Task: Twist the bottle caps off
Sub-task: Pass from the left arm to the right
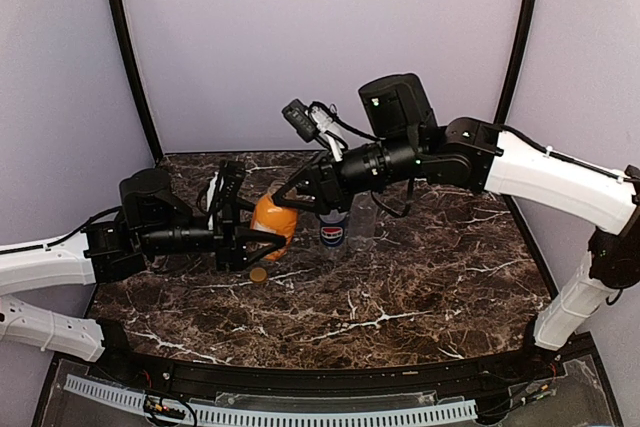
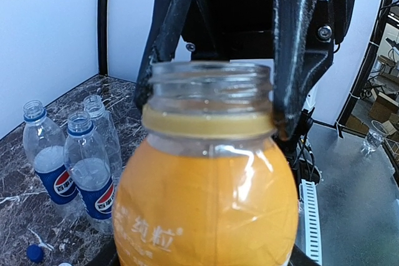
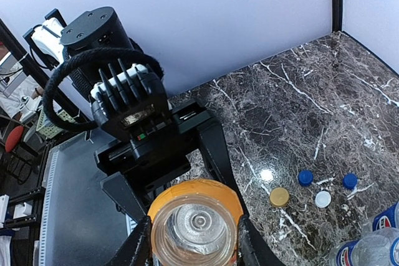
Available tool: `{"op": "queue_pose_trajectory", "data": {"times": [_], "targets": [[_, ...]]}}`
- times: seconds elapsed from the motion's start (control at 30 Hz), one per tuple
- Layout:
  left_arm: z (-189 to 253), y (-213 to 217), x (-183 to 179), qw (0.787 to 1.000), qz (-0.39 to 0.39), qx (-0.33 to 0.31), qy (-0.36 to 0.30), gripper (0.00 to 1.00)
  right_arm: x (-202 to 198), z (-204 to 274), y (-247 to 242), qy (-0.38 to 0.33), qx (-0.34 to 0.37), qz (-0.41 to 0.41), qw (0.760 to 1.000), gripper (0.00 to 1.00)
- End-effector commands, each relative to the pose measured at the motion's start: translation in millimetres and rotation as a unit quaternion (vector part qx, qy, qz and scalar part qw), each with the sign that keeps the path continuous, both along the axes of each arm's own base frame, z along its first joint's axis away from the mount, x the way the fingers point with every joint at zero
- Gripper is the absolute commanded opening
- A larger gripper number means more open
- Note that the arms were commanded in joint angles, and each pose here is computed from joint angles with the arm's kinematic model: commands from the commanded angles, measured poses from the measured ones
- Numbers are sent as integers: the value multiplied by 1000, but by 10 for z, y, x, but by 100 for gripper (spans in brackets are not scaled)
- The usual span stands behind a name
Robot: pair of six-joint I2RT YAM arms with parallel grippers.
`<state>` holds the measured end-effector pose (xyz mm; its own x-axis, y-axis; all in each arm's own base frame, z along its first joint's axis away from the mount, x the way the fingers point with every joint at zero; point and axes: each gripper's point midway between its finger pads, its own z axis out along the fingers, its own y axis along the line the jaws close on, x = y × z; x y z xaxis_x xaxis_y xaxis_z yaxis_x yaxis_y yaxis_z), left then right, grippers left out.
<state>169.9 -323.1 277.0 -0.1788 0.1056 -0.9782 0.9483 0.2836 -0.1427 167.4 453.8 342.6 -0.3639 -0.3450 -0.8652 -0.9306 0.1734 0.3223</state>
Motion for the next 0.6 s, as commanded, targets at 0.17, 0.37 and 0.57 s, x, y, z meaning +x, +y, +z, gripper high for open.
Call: {"op": "queue_pose_trajectory", "data": {"times": [0.17, 0.37, 0.57], "targets": [[167, 9, 120, 999, 34, -16, -11, 84, 209, 10, -204, -18, 10, -55, 998, 0], [85, 72, 172, 998, 58, 2, -4, 99, 341, -193, -438, -26, -23, -109, 993, 0], [85, 170, 246, 996, 93, 3, -5, 99, 557, -793, -710, -45, -106, -186, 976, 0]]}}
